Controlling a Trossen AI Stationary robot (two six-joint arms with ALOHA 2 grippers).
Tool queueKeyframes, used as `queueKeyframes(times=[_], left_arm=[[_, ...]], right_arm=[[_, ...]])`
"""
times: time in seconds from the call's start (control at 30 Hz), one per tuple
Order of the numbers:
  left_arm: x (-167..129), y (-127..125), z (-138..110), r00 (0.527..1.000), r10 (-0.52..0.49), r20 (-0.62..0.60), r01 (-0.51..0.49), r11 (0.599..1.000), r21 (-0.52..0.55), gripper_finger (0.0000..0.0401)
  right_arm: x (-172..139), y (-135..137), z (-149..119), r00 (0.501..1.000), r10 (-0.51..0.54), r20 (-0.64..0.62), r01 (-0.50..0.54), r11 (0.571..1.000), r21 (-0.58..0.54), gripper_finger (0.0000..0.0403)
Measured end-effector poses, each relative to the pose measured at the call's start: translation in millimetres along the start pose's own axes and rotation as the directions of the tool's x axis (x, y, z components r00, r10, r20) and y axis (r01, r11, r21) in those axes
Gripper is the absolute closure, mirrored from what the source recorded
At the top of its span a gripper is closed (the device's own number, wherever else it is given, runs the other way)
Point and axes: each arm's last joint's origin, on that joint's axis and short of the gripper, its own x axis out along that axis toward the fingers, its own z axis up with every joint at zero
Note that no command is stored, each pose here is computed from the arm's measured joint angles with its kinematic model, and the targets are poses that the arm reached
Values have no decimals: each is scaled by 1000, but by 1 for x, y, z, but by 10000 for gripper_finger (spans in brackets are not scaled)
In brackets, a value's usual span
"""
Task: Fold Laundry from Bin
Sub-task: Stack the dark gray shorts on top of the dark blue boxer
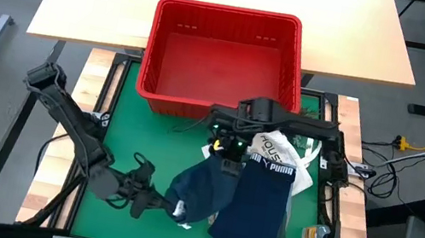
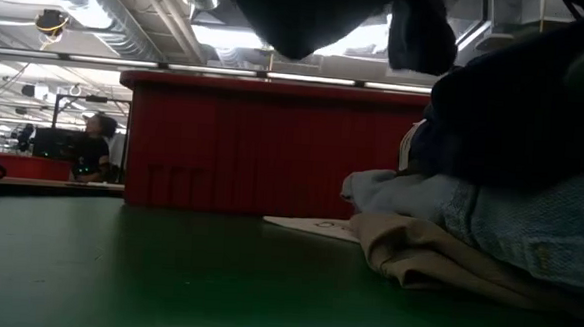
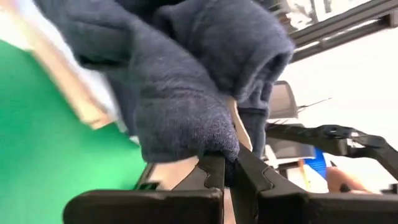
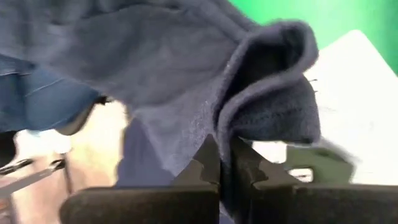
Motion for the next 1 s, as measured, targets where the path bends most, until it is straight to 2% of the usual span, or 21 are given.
queueKeyframes(times=[0.1,0.33,0.63,0.8,1.0], left_arm=[[10,0,0,999,-38,26,37,999,15,401],[38,3,-6,995,-70,66,69,997,21,401],[82,-31,-6,988,-101,117,84,986,142,401],[99,-39,-8,986,-107,131,87,985,148,401],[120,-47,-17,984,-114,140,94,986,140,401]], right_arm=[[-11,5,-6,999,43,18,-42,999,-12,398],[-35,13,-19,996,54,73,-51,998,-41,398],[-65,29,-42,988,42,151,-40,999,-15,398],[-62,48,-61,992,25,122,-18,998,-59,398],[-50,57,-105,997,-74,36,75,997,-29,398]])
